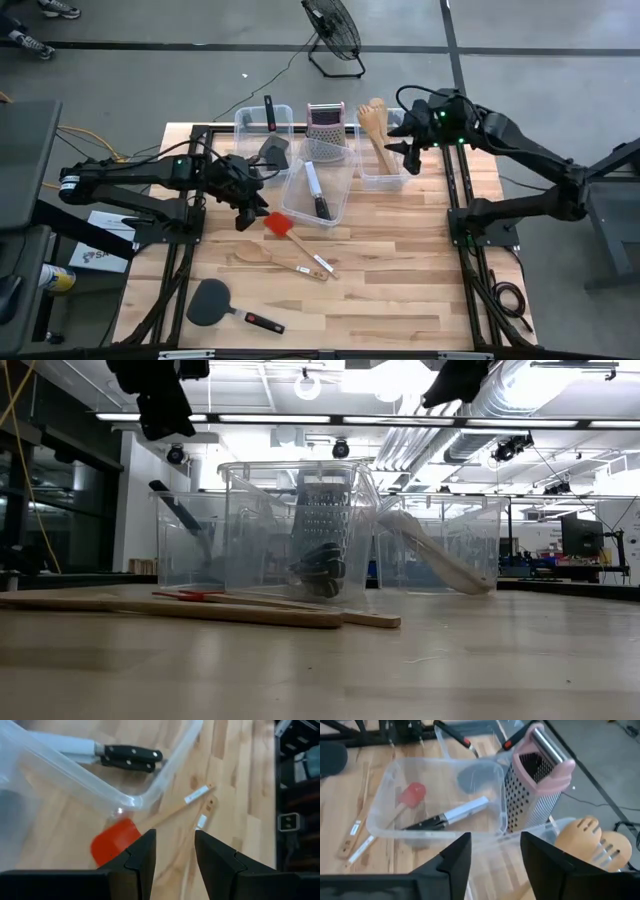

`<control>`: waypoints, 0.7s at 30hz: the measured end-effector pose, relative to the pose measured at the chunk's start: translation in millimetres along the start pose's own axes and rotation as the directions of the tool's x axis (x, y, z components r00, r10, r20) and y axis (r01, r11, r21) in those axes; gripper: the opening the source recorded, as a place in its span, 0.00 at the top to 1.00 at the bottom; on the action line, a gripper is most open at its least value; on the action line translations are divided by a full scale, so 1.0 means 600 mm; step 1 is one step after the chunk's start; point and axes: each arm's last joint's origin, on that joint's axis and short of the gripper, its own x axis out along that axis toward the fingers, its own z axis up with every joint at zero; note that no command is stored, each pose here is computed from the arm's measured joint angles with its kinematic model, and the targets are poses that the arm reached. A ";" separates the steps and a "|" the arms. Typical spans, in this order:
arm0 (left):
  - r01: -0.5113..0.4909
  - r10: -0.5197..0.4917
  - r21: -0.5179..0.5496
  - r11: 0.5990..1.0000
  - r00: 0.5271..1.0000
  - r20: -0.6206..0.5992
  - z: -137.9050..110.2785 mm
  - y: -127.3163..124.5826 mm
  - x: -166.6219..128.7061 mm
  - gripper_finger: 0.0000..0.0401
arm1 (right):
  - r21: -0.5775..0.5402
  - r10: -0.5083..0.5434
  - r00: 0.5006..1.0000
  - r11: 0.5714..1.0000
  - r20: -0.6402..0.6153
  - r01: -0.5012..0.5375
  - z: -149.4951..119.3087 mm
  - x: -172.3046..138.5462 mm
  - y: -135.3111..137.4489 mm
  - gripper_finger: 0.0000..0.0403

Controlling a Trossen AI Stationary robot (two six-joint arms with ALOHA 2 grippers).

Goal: Pick & Place Kitchen Items
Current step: Put the brown serving spoon into the middle transparent bin

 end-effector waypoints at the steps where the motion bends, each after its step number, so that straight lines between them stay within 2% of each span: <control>1: 0.007 -0.007 -0.006 1.000 1.000 -0.012 -0.001 -0.001 0.003 0.67 | -0.003 0.002 1.000 1.000 -0.011 -0.002 -0.003 -0.001 -0.003 0.59; 6: 0.033 -0.031 0.026 0.999 0.996 -0.081 -0.008 -0.020 0.026 0.67 | -0.026 -0.016 0.998 1.000 -0.057 0.015 -0.013 -0.006 -0.014 0.52; 11: 0.048 -0.038 0.045 0.998 0.978 -0.207 -0.026 -0.047 0.064 0.67 | -0.034 -0.033 0.998 0.999 -0.061 0.031 -0.016 -0.008 -0.024 0.49; 17: 0.006 0.031 0.121 0.993 0.954 -0.298 -0.047 -0.075 0.118 0.67 | -0.033 -0.004 0.999 0.999 -0.045 0.003 -0.017 -0.013 -0.026 0.49; 21: 0.014 0.053 0.177 0.984 0.929 -0.366 -0.064 -0.089 0.155 0.67 | -0.040 -0.006 0.999 0.999 -0.039 0.005 -0.017 -0.017 -0.025 0.49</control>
